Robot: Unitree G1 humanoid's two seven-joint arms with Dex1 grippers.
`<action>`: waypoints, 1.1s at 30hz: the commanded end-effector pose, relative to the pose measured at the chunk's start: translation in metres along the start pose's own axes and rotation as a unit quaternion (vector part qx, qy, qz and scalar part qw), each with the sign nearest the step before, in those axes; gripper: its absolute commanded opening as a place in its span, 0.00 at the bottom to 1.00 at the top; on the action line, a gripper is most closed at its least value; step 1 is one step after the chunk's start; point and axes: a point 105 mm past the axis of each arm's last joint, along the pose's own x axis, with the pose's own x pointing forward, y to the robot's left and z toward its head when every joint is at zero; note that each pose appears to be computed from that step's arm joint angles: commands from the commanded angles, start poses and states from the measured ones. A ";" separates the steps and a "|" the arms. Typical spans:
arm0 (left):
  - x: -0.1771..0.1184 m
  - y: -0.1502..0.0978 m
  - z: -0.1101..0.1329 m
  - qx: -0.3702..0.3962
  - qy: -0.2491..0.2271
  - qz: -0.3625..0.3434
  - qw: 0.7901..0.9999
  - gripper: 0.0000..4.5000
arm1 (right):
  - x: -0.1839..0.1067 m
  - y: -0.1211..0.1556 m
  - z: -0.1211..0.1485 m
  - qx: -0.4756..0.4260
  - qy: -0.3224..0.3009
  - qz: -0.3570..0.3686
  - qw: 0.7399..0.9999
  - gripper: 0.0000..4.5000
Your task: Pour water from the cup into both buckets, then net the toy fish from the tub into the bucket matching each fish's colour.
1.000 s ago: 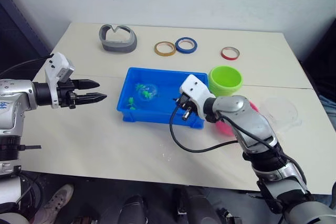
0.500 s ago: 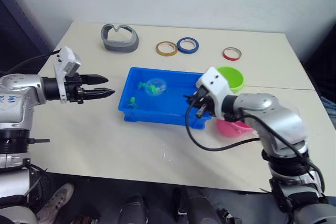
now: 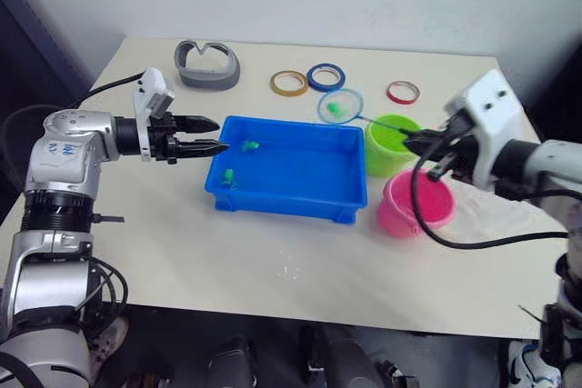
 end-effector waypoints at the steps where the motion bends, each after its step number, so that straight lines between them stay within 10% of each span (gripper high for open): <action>1: 0.005 0.002 0.011 0.024 -0.009 -0.011 1.000 0.67 | -0.014 -0.027 0.001 -0.018 -0.003 -0.058 0.998 0.00; 14: 0.015 0.002 0.017 0.036 -0.016 -0.030 0.999 0.67 | -0.006 -0.068 -0.046 -0.198 0.091 -0.138 0.966 0.00; 33: 0.019 0.004 0.019 0.037 -0.018 -0.029 0.999 0.67 | -0.011 -0.055 -0.042 -0.579 0.103 -0.181 0.788 0.00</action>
